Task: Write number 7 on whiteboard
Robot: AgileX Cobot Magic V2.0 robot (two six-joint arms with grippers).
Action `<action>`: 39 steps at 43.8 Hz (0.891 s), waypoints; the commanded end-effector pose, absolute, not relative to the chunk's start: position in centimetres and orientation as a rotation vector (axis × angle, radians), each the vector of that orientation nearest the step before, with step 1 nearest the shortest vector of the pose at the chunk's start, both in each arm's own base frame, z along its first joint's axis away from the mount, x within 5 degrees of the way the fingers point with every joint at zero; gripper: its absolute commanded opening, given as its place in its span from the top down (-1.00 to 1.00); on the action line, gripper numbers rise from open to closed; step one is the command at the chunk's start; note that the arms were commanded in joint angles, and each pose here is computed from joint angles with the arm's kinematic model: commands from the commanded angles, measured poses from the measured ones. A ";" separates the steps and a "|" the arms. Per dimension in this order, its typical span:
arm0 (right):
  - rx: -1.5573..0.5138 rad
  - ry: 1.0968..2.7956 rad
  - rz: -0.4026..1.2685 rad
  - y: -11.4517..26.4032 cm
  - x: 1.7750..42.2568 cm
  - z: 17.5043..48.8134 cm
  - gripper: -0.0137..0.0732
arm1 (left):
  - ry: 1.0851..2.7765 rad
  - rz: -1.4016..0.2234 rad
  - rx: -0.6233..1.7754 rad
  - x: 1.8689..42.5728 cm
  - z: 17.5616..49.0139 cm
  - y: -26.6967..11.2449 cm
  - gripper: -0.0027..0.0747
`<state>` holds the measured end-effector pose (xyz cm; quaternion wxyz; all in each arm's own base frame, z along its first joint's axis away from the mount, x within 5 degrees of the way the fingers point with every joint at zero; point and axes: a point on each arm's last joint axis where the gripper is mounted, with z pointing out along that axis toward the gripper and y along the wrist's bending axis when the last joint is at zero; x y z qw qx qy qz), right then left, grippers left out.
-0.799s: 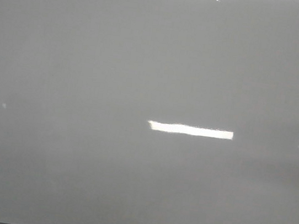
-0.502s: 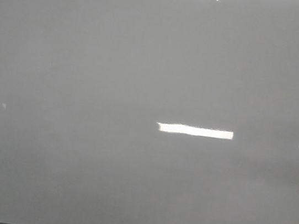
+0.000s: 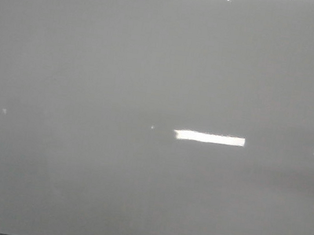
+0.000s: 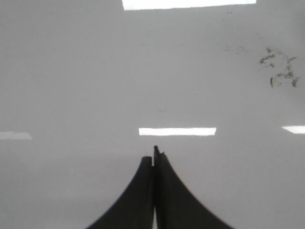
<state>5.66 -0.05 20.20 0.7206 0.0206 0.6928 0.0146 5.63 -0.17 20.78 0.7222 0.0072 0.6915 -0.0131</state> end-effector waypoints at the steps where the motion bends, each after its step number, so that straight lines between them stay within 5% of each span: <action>1: 0.047 1.404 0.022 -0.1 5.4 21.4 0.84 | 1.433 -0.039 0.005 5.5 21.5 -0.1 0.98; 16: 0.044 1.311 0.023 -0.1 4.9 23.5 0.84 | 1.337 -0.043 -0.002 5.1 23.3 -0.1 0.98; 39: -0.028 1.453 0.015 0.2 5.1 34.4 0.84 | 1.347 -0.060 0.012 2.4 35.1 -0.2 0.98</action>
